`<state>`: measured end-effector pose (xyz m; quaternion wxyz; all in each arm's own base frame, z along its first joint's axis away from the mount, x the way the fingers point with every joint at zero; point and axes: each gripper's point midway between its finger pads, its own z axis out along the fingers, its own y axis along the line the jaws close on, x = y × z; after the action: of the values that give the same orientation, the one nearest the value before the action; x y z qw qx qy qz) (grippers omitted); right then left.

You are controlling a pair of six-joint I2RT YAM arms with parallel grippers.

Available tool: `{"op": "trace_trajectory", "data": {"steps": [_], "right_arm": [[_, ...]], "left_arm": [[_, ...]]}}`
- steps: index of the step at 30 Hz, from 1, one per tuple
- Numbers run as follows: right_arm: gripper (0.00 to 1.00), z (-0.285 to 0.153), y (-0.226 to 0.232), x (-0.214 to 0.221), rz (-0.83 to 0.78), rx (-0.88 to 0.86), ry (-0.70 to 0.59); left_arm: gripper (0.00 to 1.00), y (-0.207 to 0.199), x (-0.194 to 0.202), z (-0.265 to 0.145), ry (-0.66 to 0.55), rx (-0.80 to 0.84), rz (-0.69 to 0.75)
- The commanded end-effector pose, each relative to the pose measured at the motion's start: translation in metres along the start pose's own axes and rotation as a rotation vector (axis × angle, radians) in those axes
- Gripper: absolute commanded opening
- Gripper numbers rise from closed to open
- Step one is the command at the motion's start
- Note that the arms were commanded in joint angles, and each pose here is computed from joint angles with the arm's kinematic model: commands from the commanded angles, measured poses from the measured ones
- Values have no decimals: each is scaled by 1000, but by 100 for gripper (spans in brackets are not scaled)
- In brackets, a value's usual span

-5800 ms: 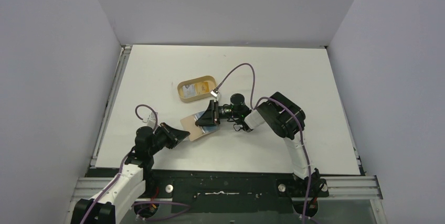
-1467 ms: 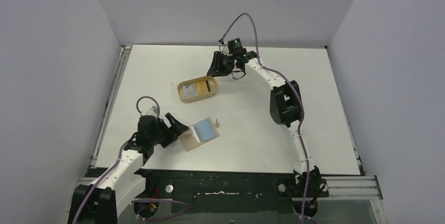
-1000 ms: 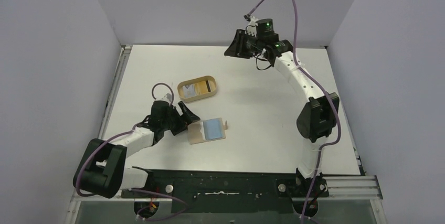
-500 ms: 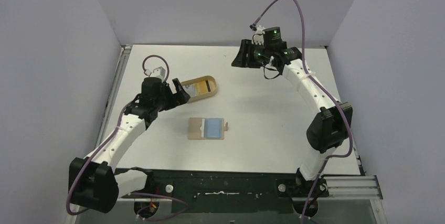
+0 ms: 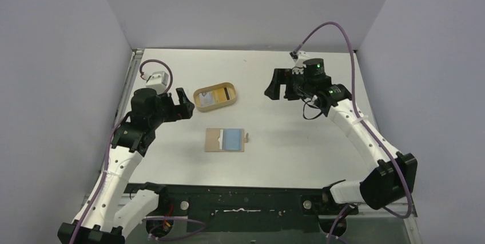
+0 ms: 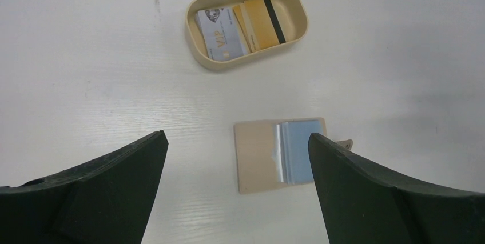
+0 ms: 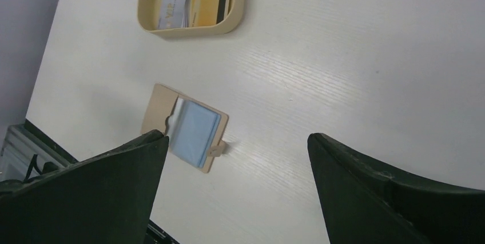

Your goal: Take the credit cards out of the card holder

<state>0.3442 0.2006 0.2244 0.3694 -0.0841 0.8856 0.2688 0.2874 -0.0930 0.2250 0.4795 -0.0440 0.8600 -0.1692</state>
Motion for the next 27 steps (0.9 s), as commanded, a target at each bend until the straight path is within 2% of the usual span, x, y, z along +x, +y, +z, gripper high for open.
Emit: {"op": "trace_trajectory", "data": {"steps": [1,3,10,15,27], "right_arm": [[100,-37,-5,-27,-64,68,-208],[100,-42,-15,-18,-47,111,-217],[100,-42,-56,22,57,284,-200],[100,-52,-72,17,72,378,-271],[100,-49,-53,13,-21,284,-213]], "left_arm": [[94,11,-18,-19,-72,-56,63],[97,16,-19,-22,-94,-77,66],[97,24,-23,-28,-145,-111,79],[97,26,-27,-32,-185,-113,81],[97,31,-21,-24,-165,-126,66]]}}
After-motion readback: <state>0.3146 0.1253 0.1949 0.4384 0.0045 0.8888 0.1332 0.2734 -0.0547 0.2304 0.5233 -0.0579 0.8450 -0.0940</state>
